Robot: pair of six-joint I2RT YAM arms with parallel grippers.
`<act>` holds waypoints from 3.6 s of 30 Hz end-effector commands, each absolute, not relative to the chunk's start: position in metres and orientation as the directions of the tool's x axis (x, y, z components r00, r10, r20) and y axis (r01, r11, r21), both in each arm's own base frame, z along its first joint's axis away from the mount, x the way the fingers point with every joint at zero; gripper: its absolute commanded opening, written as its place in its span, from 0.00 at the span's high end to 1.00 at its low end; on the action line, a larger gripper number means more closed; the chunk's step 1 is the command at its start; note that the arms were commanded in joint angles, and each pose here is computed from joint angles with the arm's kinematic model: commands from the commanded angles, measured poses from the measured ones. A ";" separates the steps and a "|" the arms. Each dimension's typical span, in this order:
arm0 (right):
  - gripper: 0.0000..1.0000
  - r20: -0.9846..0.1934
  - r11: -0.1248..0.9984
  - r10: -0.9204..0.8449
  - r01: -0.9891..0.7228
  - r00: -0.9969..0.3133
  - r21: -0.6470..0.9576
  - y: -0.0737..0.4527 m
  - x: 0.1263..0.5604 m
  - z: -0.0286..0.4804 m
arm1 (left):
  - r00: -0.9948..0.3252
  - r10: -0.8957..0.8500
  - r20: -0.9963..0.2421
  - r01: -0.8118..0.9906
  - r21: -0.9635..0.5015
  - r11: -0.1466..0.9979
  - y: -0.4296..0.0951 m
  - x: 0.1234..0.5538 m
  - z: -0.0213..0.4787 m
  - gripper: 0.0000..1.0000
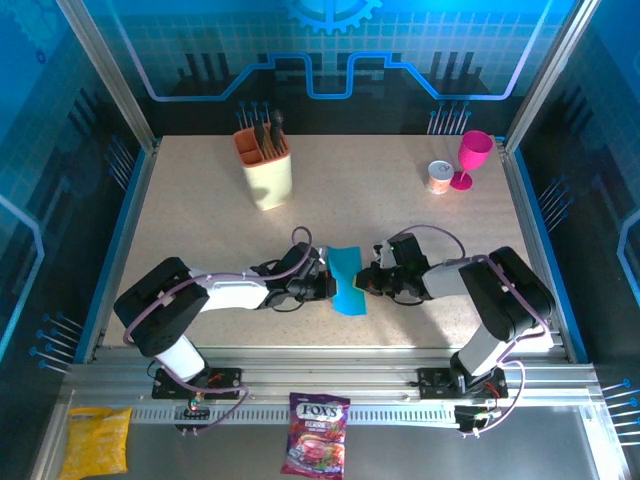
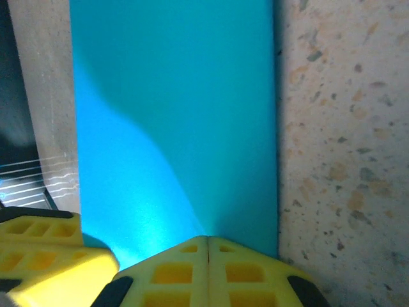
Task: Fold a paper plane with a square sheet of paper (pick it up from the middle)
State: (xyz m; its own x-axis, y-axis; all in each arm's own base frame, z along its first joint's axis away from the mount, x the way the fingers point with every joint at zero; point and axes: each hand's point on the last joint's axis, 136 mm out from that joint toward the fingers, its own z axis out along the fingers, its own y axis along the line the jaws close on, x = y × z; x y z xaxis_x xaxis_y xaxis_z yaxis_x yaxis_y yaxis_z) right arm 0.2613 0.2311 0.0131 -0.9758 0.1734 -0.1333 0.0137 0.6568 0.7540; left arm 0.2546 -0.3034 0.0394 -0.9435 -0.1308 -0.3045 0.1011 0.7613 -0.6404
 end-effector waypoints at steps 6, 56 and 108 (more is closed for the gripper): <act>0.89 -0.238 0.756 0.034 -0.130 -0.971 0.642 0.230 0.251 0.046 | -0.958 -0.136 -0.253 0.070 -0.666 0.743 -0.308 0.253 0.048 1.00; 1.00 -0.484 0.847 -0.361 -0.497 -0.797 0.187 0.285 0.193 0.060 | -0.926 -0.376 -0.038 -0.260 -0.656 0.708 -0.284 0.246 0.045 1.00; 1.00 -0.390 0.760 -0.334 -0.490 -0.858 0.428 0.277 0.226 0.056 | -0.975 0.127 -0.182 0.203 -0.502 0.841 -0.303 0.326 0.009 1.00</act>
